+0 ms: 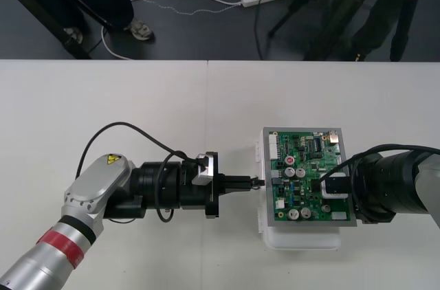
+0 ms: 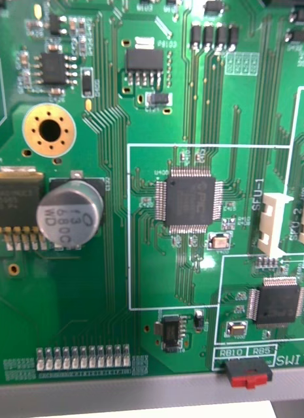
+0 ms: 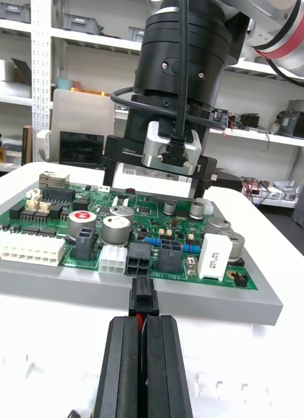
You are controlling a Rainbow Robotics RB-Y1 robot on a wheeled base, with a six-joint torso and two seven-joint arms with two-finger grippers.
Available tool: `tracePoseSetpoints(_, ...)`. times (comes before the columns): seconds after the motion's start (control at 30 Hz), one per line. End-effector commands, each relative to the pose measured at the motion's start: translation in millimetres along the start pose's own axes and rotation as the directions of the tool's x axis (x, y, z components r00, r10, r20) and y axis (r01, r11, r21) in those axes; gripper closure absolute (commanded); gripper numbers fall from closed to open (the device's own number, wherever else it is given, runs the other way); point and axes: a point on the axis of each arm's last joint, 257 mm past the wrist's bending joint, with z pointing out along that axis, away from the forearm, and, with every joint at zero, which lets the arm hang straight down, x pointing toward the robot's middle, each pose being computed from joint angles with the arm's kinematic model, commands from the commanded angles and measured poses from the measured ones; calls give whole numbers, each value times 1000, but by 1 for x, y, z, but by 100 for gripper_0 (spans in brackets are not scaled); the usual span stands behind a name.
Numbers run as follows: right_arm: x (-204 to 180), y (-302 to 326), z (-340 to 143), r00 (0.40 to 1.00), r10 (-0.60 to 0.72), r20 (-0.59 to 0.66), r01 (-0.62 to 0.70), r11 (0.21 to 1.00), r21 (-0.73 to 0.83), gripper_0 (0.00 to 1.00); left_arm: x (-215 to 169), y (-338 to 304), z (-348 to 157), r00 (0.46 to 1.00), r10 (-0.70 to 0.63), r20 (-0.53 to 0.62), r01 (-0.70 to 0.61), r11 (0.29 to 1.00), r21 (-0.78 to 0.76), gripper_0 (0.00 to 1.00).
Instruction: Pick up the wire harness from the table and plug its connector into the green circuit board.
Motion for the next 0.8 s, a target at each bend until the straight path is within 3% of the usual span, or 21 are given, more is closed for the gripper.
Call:
tracePoseSetpoints(0.03,-20,-1,-5,999,10,38,-10,1000,14,0,-15,8,28,990,139,10,-139,990,23,100)
tracePoseSetpoints(0.8,-19,-1,-5,999,4,33,-5,1000,16,0,-14,2,34,993,120,-2,-119,991,60,100)
